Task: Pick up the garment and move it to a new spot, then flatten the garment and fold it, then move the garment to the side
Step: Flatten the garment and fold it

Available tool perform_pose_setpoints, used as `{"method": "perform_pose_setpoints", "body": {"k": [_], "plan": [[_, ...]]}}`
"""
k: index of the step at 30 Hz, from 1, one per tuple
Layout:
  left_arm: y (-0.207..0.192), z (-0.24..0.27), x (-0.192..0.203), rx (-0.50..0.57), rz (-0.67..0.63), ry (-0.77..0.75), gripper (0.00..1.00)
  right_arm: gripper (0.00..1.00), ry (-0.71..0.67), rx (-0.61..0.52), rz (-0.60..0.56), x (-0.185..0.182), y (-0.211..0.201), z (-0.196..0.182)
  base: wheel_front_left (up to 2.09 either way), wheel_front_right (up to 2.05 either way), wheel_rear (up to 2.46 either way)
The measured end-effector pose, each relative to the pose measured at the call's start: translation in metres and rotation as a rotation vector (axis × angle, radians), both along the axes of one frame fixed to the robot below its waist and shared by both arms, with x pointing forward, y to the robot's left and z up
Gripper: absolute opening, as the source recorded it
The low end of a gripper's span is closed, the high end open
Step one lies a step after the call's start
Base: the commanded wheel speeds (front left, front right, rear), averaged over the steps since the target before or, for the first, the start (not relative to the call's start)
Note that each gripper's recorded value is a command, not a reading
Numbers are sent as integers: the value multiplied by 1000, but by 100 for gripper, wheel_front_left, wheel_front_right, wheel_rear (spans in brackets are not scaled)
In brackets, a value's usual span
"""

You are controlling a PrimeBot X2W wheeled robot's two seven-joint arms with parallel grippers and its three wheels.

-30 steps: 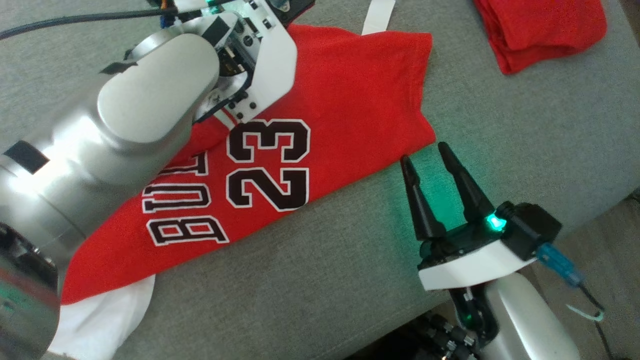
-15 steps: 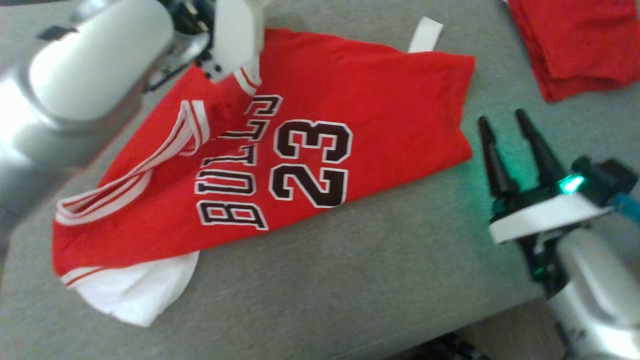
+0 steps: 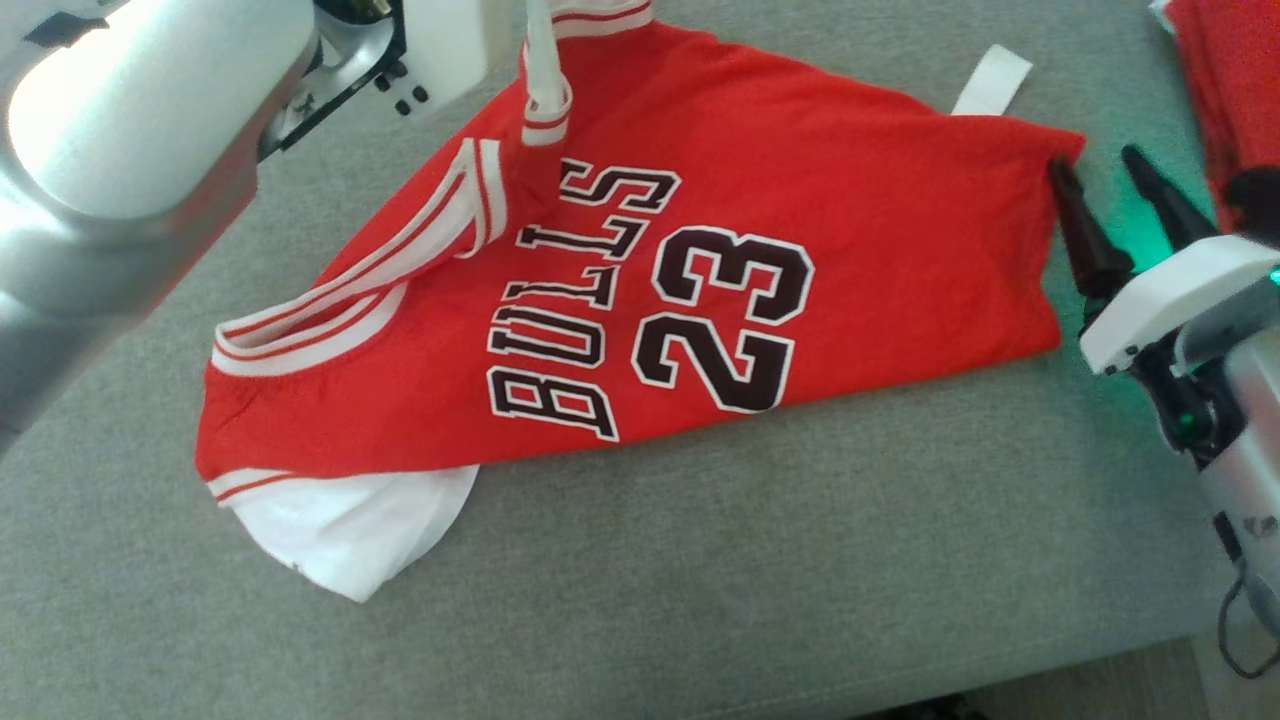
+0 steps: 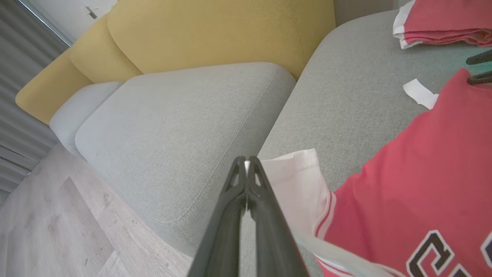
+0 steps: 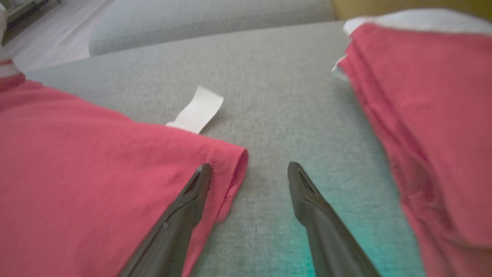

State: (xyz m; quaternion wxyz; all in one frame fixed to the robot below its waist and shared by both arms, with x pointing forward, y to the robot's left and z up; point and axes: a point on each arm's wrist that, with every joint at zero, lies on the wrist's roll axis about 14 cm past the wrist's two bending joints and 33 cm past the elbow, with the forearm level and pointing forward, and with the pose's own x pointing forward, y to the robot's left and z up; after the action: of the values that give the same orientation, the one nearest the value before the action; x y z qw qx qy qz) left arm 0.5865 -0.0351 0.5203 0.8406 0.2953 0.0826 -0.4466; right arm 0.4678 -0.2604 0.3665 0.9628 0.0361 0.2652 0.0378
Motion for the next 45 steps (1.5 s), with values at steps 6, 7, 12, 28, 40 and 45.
{"method": "perform_pose_setpoints", "body": {"k": [6, 7, 12, 28, 40, 45], "plan": [[14, -4, 6, 4, 37, -5, 0, 0, 20, 24, 31, 8, 15, -8, 0, 0, 0], [18, -4, 7, 7, 44, -7, 0, 0, 11, 25, 43, 11, 18, -6, 0, 0, 0], [39, 7, 14, 6, 86, -47, 0, 0, -40, 6, 80, 16, 21, 4, 0, 0, 0], [122, 193, -17, -177, 146, -648, 0, 0, -680, -161, 145, 51, -9, 229, 0, 0, 0], [160, 333, -135, -237, 146, -1018, 0, 0, -1087, -285, 208, -40, -8, 387, 0, 0, 0], [169, 383, -159, -283, 152, -1145, 0, 0, -1181, -340, 211, -48, -9, 433, 0, 0, 0]]}}
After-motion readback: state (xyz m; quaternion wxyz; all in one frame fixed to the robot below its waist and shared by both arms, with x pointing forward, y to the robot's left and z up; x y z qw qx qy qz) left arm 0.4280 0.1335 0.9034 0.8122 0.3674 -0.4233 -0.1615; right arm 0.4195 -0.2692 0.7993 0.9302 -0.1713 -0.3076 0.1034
